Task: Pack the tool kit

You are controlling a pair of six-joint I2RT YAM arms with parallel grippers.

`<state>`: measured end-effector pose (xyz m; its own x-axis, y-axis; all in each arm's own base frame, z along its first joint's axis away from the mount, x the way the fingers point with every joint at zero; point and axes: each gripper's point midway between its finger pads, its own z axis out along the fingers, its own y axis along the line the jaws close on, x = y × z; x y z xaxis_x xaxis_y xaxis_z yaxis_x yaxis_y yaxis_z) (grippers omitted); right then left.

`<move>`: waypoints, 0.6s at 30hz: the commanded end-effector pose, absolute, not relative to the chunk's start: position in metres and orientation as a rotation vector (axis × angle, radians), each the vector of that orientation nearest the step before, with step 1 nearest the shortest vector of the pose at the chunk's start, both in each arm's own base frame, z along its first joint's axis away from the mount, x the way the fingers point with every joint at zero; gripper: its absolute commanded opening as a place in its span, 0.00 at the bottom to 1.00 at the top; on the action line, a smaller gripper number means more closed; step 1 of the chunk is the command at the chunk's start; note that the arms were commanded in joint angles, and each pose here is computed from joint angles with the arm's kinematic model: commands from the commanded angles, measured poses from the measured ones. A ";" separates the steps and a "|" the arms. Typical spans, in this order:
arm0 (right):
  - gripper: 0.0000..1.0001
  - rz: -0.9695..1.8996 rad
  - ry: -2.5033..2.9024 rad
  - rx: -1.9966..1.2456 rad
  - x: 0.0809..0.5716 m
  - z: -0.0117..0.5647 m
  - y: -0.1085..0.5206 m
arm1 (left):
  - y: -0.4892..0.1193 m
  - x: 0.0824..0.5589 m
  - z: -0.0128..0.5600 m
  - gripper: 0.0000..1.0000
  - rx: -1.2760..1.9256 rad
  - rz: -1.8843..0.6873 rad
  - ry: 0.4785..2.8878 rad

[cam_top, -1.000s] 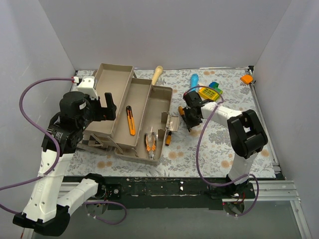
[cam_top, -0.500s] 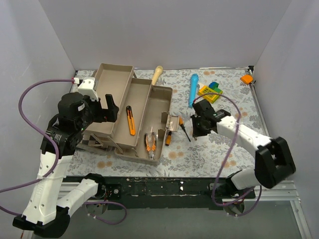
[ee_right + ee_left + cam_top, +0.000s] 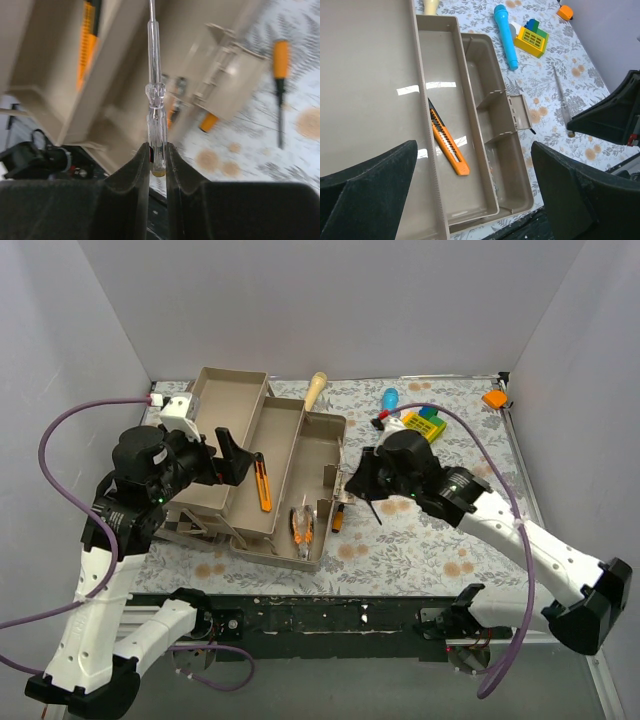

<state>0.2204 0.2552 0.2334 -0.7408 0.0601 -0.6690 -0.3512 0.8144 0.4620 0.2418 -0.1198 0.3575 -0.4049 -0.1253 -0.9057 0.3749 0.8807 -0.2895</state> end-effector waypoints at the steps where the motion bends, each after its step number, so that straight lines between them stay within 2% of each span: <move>1: 0.01 1.019 2.104 -0.253 0.218 0.299 0.338 | -0.120 0.236 0.361 0.98 0.165 -0.579 1.898; 4: 0.01 1.107 2.062 -0.287 0.214 0.319 0.381 | -0.118 0.231 0.364 0.98 0.165 -0.573 1.885; 9: 0.01 1.228 1.991 -0.328 0.213 0.354 0.440 | -0.133 0.222 0.369 0.98 0.155 -0.705 1.868; 14: 0.01 1.298 1.955 -0.358 0.198 0.360 0.470 | -0.134 0.232 0.350 0.98 0.084 -0.720 1.910; 16: 0.01 1.309 1.923 -0.381 0.189 0.364 0.473 | -0.134 0.235 0.350 0.95 0.076 -0.719 1.898; 18: 0.01 1.309 1.902 -0.397 0.183 0.365 0.474 | -0.134 0.238 0.347 0.87 0.067 -0.715 1.897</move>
